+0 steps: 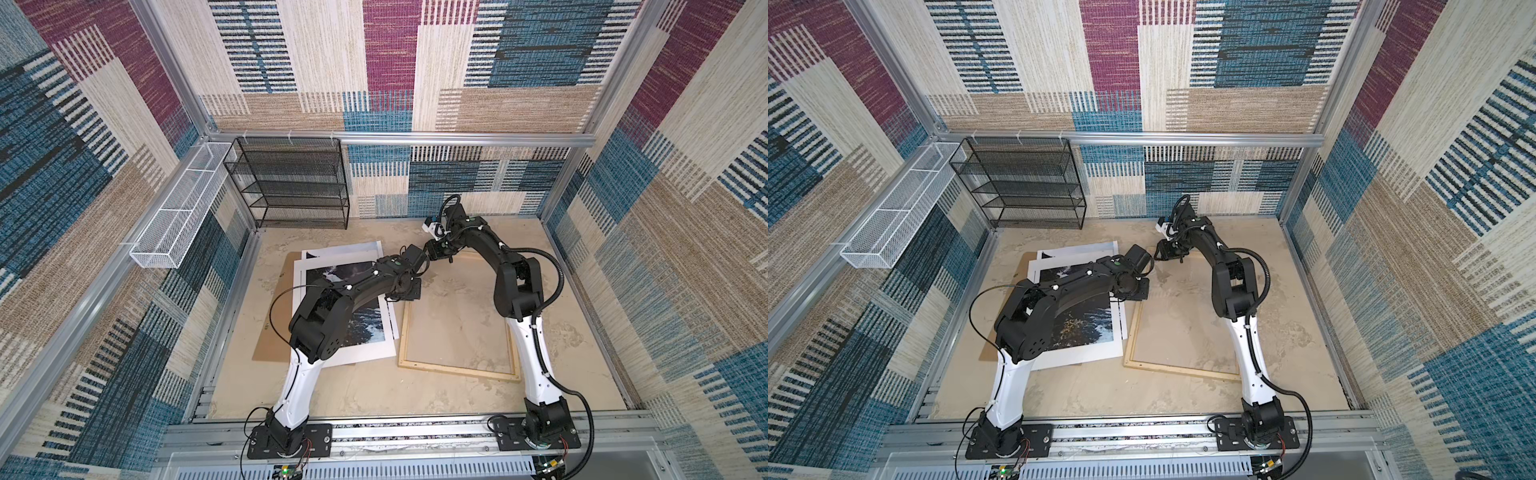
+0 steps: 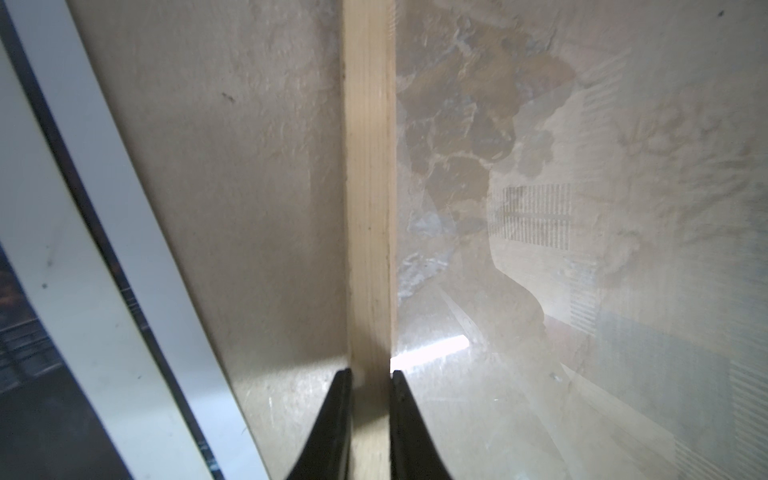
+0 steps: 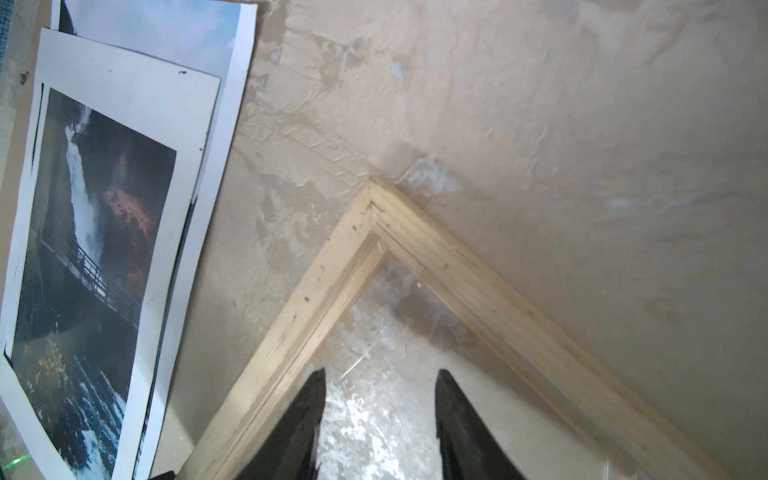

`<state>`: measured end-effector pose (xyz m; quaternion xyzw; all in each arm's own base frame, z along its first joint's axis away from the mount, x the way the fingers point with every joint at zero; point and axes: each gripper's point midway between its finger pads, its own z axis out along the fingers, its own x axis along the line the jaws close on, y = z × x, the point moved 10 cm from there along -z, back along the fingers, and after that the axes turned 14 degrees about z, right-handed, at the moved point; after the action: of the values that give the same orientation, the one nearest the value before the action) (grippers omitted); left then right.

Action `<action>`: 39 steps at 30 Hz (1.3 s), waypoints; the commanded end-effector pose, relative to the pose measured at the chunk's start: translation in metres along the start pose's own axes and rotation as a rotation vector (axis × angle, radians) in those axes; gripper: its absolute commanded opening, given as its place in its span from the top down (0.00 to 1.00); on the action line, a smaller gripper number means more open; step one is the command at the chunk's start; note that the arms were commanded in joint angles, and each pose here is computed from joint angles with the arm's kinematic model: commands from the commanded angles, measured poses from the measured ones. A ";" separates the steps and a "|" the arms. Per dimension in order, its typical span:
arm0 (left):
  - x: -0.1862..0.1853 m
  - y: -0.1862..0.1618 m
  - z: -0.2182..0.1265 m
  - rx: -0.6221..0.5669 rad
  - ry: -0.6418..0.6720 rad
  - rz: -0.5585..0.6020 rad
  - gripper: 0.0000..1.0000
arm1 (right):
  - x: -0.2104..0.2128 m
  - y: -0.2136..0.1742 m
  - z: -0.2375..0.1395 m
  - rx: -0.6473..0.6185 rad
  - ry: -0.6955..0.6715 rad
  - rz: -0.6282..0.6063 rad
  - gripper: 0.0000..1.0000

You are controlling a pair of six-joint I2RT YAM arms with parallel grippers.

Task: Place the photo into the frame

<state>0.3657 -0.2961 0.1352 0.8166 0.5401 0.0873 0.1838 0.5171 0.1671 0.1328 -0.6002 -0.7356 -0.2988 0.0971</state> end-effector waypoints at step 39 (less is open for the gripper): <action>-0.004 0.002 0.003 -0.003 -0.052 0.050 0.85 | -0.026 0.004 0.043 -0.164 0.019 0.400 1.00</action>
<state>0.3654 -0.2979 0.1354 0.8254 0.5277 0.0749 0.1862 0.5331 0.1792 0.1029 -0.6890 -0.5987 -0.3701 0.1730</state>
